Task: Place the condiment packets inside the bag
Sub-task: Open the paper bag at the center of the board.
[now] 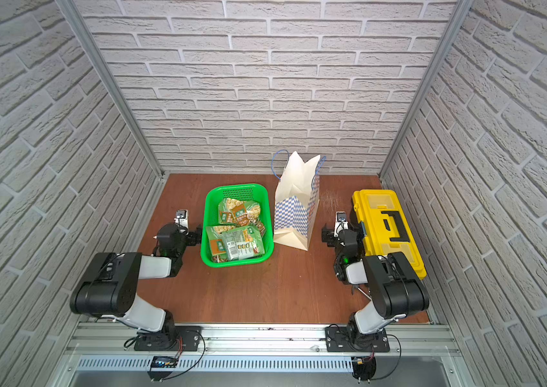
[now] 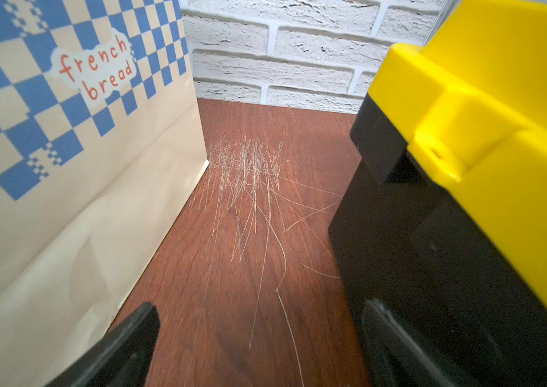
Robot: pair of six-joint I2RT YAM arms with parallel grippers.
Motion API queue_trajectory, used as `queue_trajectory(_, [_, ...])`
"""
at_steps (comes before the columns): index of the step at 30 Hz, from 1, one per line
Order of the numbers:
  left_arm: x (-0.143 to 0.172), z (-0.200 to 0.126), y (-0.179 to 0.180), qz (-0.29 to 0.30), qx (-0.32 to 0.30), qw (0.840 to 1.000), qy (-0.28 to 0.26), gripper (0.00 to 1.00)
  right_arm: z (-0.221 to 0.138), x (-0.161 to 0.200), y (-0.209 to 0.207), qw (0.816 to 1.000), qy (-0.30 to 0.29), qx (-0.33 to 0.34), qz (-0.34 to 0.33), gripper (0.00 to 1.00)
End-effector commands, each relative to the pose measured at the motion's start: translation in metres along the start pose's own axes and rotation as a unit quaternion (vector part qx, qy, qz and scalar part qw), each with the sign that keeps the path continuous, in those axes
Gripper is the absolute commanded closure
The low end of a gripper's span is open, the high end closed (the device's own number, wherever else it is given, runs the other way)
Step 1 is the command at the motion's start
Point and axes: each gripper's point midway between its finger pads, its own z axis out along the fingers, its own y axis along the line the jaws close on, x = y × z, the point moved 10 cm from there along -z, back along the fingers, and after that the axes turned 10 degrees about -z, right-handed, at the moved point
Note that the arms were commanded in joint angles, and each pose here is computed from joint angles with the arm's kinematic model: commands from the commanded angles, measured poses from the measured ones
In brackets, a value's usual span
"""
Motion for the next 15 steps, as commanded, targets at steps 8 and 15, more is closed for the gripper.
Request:
queue_trajectory(8, [-0.0118,0.0013,-0.0031,0.003,0.005,1.000,-0.030,0.02,0.0015,-0.0096,-0.0071,0.999,-0.018,0.031,0.012,0.01])
queue_trajectory(15, [-0.0116,0.0012,-0.0026,0.003,0.003,1.000,-0.030,0.02,0.0009,-0.0093,-0.0073,0.999,-0.019,0.033,0.012,0.01])
